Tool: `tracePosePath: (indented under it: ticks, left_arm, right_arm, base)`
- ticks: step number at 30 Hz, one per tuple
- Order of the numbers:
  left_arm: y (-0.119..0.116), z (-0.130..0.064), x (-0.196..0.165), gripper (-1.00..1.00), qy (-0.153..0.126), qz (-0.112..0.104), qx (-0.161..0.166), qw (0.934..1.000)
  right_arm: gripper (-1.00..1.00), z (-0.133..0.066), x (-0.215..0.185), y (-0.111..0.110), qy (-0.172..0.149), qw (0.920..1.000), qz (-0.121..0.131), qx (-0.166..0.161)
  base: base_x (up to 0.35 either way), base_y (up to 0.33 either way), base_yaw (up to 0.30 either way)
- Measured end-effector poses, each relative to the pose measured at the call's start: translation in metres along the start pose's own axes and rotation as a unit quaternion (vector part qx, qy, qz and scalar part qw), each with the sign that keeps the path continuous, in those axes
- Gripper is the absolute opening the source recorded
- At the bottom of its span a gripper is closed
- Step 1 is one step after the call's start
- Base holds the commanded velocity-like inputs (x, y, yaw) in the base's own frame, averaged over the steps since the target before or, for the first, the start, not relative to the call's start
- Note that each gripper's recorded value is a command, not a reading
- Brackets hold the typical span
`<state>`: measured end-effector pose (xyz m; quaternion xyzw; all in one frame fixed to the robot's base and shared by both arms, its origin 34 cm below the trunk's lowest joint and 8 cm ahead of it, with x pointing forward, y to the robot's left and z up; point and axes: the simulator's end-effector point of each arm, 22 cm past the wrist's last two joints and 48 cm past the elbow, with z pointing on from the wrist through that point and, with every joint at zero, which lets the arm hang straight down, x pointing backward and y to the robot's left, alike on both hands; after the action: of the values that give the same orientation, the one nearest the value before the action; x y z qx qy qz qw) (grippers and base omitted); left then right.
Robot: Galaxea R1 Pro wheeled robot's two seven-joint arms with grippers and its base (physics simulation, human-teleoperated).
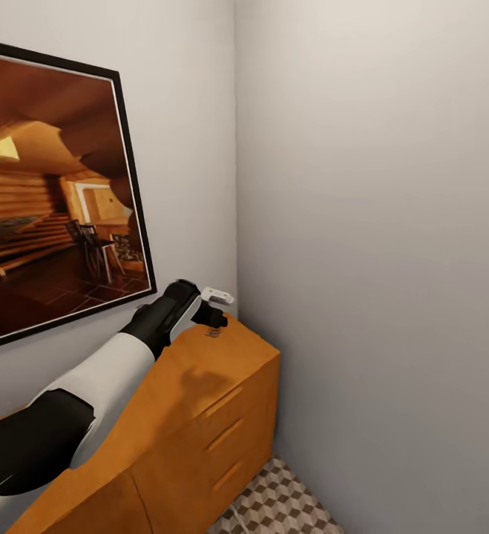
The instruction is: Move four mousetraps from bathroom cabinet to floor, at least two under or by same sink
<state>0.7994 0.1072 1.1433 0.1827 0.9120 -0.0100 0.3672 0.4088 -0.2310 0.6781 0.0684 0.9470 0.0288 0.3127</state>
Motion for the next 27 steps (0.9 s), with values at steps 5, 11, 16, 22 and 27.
tracePosePath:
  ticks: [5, 11, 16, 22, 27]
  left_arm:
    - [0.0, 0.0006, 0.0014, 1.0, 0.001, 0.0, 0.0, 1.0]
    - [0.0001, 0.0009, 0.0017, 1.0, 0.001, 0.0, -0.001, 1.0]
    - [0.0001, 0.0009, 0.0018, 1.0, 0.001, 0.0, -0.001, 1.0]
    - [0.001, 0.0012, 0.0024, 1.0, 0.001, 0.0, -0.001, 1.0]
    - [0.0013, 0.0013, 0.0027, 1.0, 0.002, 0.0, -0.001, 1.0]
  right_arm:
    - [-1.0, 0.0, -0.0001, 0.0, 0.0, 1.0, 0.0, 0.0]
    - [-1.0, 0.0, -0.0001, 0.0, 0.0, 1.0, 0.0, 0.0]
    - [-1.0, 0.0, -0.0001, 0.0, 0.0, 1.0, 0.0, 0.0]
    - [-1.0, 0.0, -0.0001, -0.0002, 0.0, 1.0, 0.0, 0.0]
    - [-1.0, 0.0, -0.0001, -0.0004, 0.0, 1.0, 0.0, 0.001]
  base:
    - [0.0, 0.076, -0.008]
    - [0.0, 0.009, -0.001]
    - [0.0, 0.001, 0.0]
    - [0.0, 0.0, 0.0]
    - [0.0, 0.0, 0.0]
